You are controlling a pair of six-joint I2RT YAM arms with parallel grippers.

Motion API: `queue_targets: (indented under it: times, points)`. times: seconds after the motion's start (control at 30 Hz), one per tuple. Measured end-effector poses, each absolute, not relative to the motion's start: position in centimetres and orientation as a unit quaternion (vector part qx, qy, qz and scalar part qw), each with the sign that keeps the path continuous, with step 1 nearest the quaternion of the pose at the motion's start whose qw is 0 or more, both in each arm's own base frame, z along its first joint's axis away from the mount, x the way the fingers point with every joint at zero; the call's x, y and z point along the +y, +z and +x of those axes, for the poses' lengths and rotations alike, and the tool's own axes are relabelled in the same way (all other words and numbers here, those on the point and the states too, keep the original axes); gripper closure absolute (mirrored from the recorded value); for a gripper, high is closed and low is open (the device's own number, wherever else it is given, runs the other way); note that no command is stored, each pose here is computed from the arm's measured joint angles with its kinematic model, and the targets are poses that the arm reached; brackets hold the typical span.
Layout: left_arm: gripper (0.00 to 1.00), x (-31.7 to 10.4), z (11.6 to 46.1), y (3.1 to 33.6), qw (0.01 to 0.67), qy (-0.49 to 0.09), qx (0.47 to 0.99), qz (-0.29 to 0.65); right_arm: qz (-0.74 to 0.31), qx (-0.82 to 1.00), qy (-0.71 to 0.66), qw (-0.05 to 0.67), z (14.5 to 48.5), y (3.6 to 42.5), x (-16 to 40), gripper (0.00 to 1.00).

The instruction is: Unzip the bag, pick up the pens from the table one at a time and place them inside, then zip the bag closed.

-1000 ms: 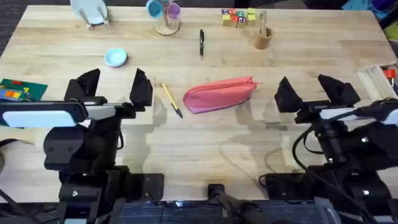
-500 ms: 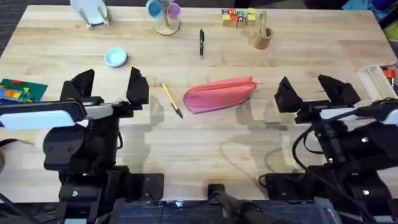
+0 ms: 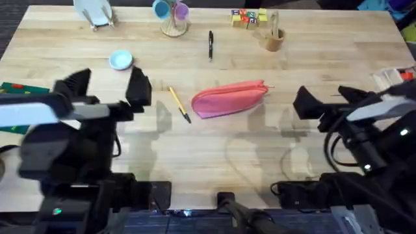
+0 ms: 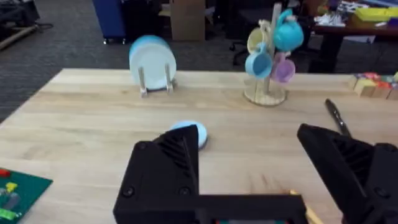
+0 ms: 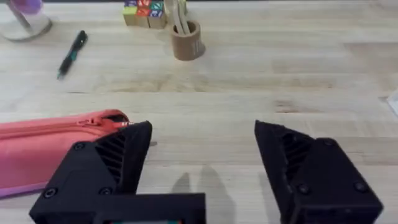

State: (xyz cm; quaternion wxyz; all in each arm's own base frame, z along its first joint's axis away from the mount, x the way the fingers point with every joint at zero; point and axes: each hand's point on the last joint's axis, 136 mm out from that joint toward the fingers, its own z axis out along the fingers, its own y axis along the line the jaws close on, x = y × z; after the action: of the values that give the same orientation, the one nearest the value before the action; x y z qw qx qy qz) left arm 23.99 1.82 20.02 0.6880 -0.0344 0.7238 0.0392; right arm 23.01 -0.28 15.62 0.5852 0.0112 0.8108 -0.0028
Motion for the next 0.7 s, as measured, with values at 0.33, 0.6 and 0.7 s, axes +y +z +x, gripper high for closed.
queue_targets:
  times: [0.33,0.6,0.7]
  points:
    - [0.007,1.8,27.4,23.8,0.623,0.043,0.781,-0.029,0.014,0.866,-0.005,0.500,26.4,17.8,-0.4,0.006]
    - [0.007,0.9,32.4,24.0,0.525,0.038,0.850,0.015,0.008,0.911,0.004,0.412,29.5,18.5,0.0,0.006]
    - [0.007,0.4,33.9,24.3,0.501,0.027,0.865,0.027,0.006,0.922,0.010,0.387,30.2,18.9,0.3,0.006]
